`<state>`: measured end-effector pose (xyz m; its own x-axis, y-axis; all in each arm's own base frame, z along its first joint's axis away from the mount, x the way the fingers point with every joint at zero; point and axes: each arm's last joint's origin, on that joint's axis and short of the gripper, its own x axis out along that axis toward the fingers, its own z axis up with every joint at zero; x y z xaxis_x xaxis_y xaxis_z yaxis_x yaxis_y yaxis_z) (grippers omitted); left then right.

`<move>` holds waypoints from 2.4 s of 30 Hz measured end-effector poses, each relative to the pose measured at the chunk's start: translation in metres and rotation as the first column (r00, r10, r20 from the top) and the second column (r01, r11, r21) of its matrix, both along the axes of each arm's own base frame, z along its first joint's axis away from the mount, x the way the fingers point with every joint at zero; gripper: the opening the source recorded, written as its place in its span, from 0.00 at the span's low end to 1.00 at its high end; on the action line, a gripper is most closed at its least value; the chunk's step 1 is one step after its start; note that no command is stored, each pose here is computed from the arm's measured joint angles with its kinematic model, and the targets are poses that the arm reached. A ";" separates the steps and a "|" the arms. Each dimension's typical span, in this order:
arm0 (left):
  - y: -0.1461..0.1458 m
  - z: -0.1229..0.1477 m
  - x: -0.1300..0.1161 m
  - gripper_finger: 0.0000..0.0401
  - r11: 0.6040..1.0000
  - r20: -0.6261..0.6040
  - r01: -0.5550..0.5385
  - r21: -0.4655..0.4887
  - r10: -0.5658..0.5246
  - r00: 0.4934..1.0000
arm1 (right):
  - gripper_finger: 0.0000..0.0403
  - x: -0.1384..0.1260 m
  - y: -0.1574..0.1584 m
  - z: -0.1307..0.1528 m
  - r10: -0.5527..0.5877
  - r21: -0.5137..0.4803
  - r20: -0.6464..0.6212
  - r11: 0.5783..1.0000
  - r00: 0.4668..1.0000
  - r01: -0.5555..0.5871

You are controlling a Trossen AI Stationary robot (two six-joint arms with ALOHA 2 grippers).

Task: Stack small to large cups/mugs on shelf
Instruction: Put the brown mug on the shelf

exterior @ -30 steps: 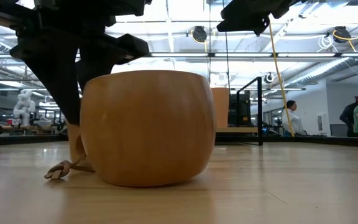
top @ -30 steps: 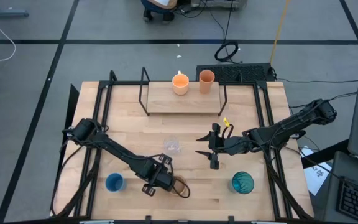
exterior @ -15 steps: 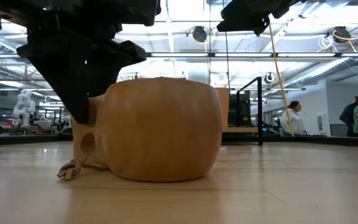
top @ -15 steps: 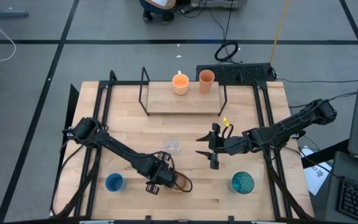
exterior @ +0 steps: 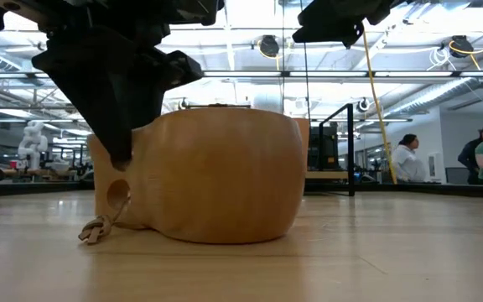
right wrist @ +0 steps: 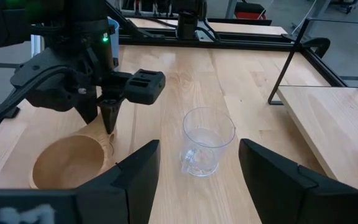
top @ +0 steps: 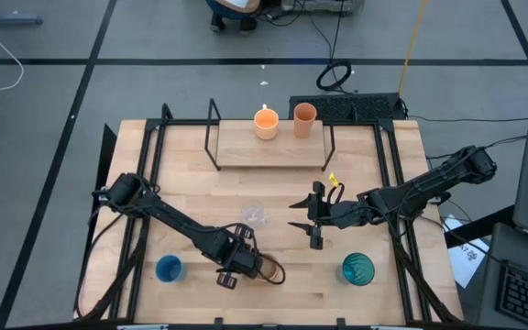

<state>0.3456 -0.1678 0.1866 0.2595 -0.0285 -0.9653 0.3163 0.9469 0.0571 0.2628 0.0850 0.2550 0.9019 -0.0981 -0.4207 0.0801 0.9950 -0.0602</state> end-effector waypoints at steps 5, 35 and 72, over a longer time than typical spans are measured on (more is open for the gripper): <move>0.000 0.000 0.000 0.24 1.000 0.004 -0.001 0.007 0.000 1.000 | 0.52 0.000 0.000 0.000 0.000 0.000 0.000 1.000 1.000 0.000; 0.034 0.099 -0.033 0.24 0.995 0.164 -0.060 -0.081 0.072 0.984 | 0.52 -0.005 0.014 -0.001 0.055 -0.007 -0.010 0.998 0.998 -0.055; 0.203 0.148 -0.067 0.24 0.743 0.253 -0.665 0.072 0.632 0.733 | 0.52 -0.009 0.011 -0.004 -0.005 -0.030 -0.052 1.000 0.999 0.004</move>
<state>0.2789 0.0352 0.3347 0.3466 0.3559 -0.8679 -0.4061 0.8910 0.2032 0.2542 0.0956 0.2506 0.8783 -0.1154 -0.4640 0.0807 0.9923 -0.0939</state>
